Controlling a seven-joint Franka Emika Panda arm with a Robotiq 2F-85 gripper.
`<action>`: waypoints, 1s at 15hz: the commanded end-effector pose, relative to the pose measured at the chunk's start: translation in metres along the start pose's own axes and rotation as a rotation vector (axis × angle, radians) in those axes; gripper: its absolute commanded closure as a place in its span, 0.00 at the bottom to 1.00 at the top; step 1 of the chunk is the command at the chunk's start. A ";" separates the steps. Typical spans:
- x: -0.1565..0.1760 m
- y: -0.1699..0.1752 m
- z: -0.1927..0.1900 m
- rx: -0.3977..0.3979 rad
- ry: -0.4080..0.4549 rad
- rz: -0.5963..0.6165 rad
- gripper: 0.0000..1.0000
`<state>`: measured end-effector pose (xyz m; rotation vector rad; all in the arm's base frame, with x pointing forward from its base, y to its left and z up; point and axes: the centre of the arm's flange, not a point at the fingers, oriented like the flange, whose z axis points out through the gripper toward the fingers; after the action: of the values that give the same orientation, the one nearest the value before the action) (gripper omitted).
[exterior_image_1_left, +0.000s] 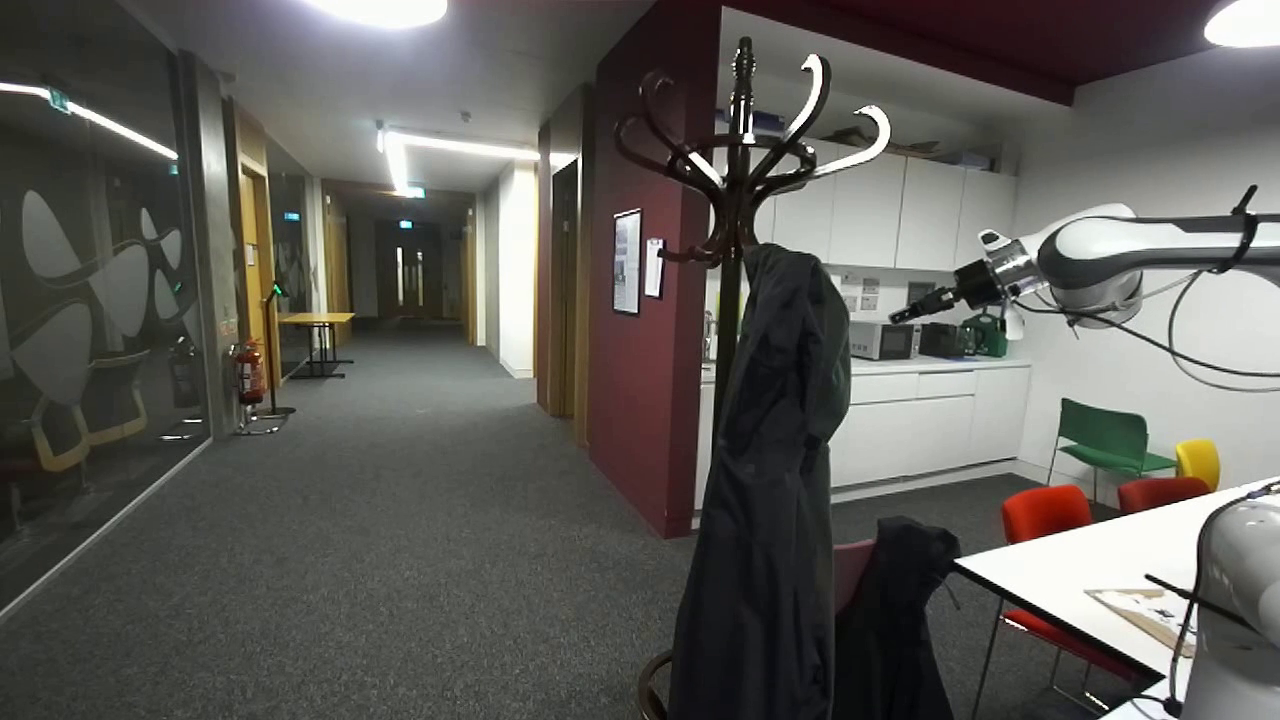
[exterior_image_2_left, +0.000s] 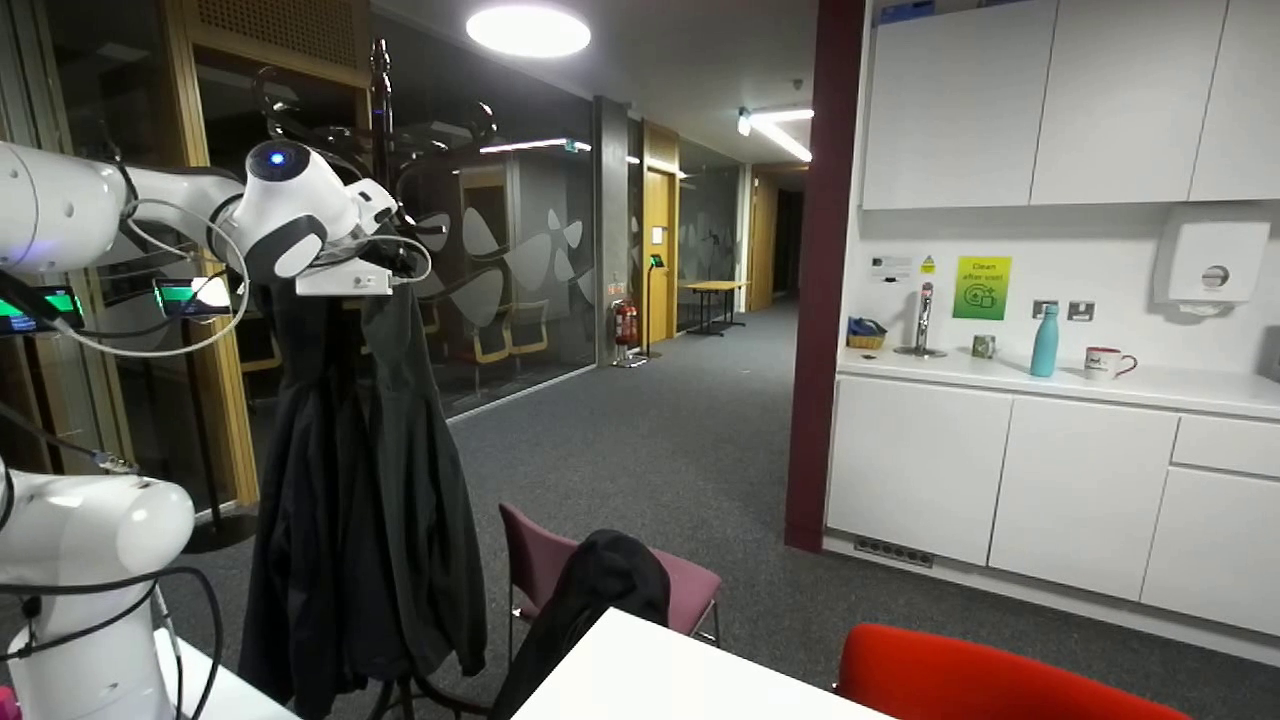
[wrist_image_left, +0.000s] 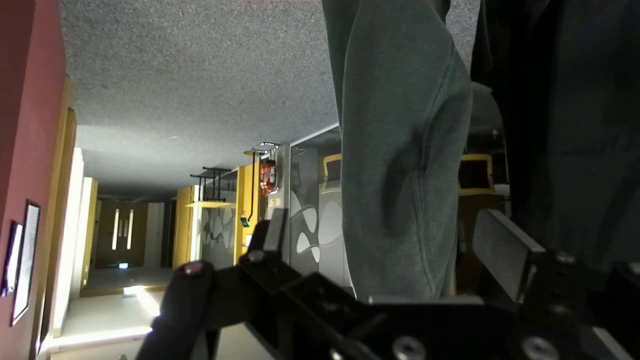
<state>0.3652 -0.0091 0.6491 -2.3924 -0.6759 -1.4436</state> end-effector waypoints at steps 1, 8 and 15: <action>0.016 0.001 0.004 0.030 0.068 -0.002 0.00; 0.008 -0.006 0.004 0.036 0.028 -0.002 0.00; 0.008 -0.006 0.004 0.037 0.027 -0.002 0.00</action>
<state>0.3685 -0.0001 0.6537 -2.3412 -0.6925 -1.4491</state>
